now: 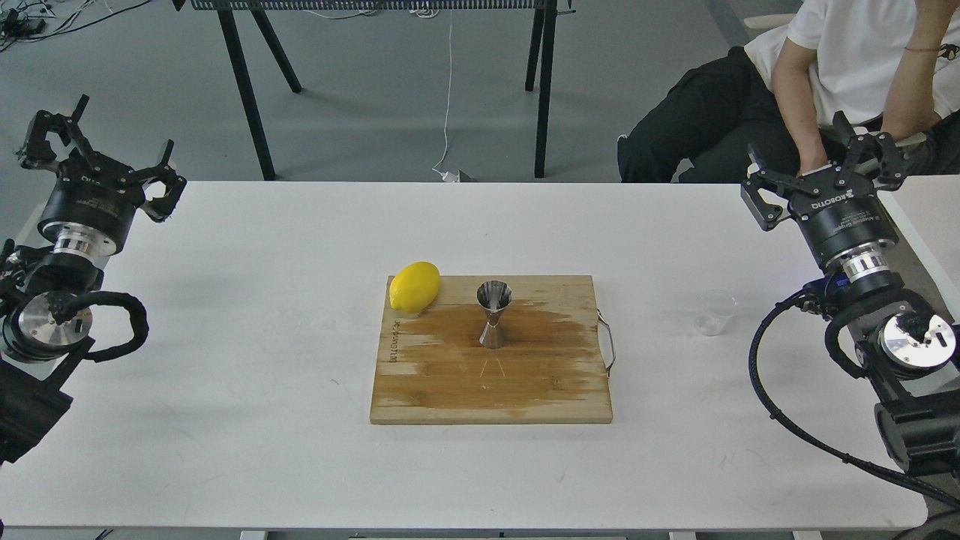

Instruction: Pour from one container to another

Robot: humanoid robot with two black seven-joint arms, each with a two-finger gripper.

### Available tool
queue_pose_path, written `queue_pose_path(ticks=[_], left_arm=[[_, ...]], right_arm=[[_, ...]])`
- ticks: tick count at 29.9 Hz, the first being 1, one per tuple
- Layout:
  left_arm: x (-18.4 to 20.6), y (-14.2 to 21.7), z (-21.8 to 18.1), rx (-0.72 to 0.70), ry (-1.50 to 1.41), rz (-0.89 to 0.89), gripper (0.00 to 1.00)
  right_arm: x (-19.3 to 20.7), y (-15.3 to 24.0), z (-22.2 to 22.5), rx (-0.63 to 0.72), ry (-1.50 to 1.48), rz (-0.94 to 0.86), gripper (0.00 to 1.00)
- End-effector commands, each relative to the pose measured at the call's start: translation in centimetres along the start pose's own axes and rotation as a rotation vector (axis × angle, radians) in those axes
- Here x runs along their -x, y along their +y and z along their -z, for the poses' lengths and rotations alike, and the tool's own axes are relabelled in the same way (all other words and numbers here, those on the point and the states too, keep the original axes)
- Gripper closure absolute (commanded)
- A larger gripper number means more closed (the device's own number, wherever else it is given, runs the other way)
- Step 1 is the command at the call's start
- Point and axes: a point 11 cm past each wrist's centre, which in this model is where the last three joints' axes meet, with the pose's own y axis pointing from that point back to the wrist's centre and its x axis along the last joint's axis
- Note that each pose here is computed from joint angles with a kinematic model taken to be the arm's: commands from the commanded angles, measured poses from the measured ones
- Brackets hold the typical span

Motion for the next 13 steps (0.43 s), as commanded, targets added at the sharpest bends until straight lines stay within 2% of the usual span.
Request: queue_pose_path(ticks=[1,13], left_arm=[[0.1,-0.1,0.2,-0.001,0.004,0.002,0.0],[1.0,-0.5,0.9,0.009,0.041,0.015,0.0]], right_arm=[[1.0,-1.1,0.4,-0.006,0.008,0.028,0.0],[2.5,-3.9,2.0,-0.04,0.027,0.052,0.0]])
